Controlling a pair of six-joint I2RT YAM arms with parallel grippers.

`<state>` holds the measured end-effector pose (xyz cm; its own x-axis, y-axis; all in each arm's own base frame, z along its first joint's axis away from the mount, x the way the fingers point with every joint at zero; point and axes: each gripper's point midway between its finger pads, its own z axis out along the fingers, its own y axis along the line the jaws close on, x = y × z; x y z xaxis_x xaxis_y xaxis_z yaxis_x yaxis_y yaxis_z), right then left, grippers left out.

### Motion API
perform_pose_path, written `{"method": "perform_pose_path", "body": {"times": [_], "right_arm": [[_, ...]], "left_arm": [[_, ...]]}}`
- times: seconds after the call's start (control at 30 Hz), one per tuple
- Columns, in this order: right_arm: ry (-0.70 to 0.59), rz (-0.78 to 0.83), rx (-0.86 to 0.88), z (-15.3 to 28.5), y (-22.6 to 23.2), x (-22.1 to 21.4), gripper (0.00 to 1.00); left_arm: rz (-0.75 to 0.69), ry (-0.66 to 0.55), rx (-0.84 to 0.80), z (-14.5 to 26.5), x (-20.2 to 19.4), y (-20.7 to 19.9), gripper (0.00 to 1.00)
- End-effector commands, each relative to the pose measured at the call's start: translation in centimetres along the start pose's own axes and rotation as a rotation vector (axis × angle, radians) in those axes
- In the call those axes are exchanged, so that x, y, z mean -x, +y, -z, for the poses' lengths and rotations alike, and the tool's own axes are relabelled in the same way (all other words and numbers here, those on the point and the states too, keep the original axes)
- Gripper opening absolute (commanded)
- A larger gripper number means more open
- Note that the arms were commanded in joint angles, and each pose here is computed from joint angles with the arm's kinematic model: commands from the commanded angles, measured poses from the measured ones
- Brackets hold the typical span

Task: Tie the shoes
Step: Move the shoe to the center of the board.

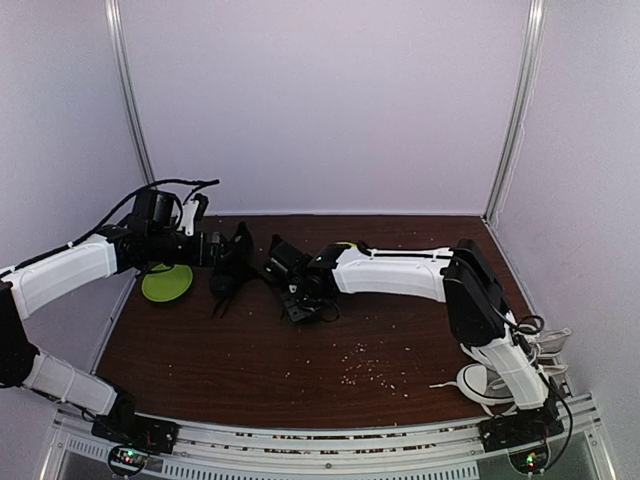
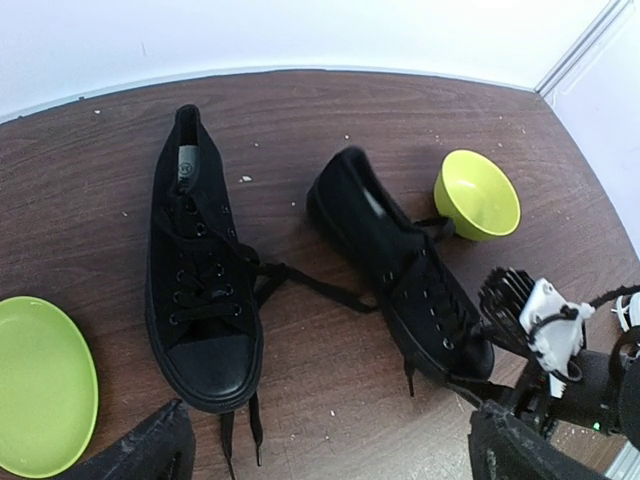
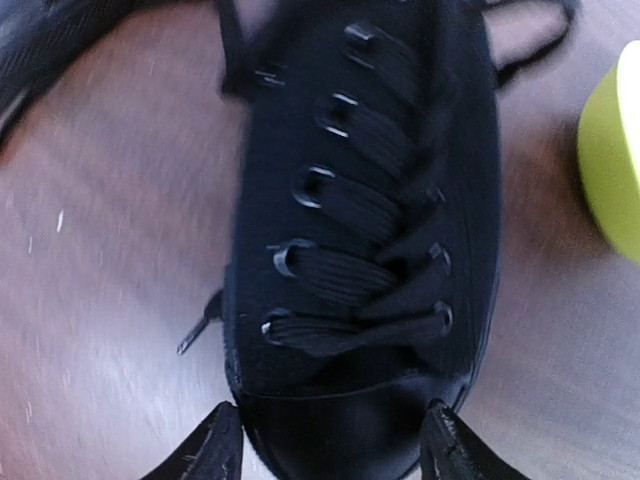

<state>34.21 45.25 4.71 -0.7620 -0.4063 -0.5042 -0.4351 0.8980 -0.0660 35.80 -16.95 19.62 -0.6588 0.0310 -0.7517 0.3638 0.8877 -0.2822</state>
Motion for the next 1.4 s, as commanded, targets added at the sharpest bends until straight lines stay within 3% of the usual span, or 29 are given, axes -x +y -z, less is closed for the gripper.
{"method": "perform_pose_path", "body": {"times": [0.0, 0.23, 0.4, 0.47, 0.57, 0.6, 0.77, 1.0, 1.1, 1.23, 1.37], "right_arm": [[0.341, 0.098, 0.036, -0.2, -1.6, -9.5, 0.57], [0.444, 0.138, 0.219, 4.8, 0.0, -14.6, 0.56], [0.353, 0.163, 0.287, 7.8, 0.5, -12.7, 0.61], [0.261, 0.181, 0.280, 8.7, 0.1, -10.6, 0.70], [0.157, 0.190, 0.229, 8.4, -1.2, -7.2, 0.99], [0.145, 0.191, 0.211, 7.8, -1.6, -6.2, 1.00], [0.079, 0.202, 0.120, 5.2, -2.9, -1.3, 0.99], [-0.112, 0.225, 0.147, 4.1, 0.3, 7.2, 0.99], [-0.162, 0.188, 0.156, 2.9, 1.2, 8.8, 1.00], [-0.124, 0.156, 0.124, -0.2, 1.2, 7.3, 0.88], [-0.084, 0.202, 0.078, -1.8, 1.5, 5.4, 0.66]], "left_arm": [[0.003, -0.047, -0.014, 0.4, 1.0, 0.1, 0.98], [-0.020, -0.048, -0.028, 0.6, 1.1, -0.2, 0.98], [-0.044, -0.036, -0.040, 0.5, 1.0, -0.4, 0.97], [-0.052, -0.035, -0.035, 0.5, 1.0, -0.3, 0.97], [-0.056, -0.043, -0.041, 0.7, 1.1, -0.4, 0.97], [-0.056, -0.042, -0.043, 0.6, 1.0, -0.5, 0.97], [-0.063, -0.043, -0.049, 0.7, 1.0, -0.6, 0.97], [-0.062, -0.043, -0.070, 0.5, 1.0, -0.9, 0.97], [-0.064, -0.044, -0.067, 0.6, 0.9, -0.8, 0.97], [-0.065, -0.048, -0.066, 0.7, 1.0, -0.9, 0.97], [-0.064, -0.050, -0.078, 0.8, 1.1, -1.0, 0.97]]}}
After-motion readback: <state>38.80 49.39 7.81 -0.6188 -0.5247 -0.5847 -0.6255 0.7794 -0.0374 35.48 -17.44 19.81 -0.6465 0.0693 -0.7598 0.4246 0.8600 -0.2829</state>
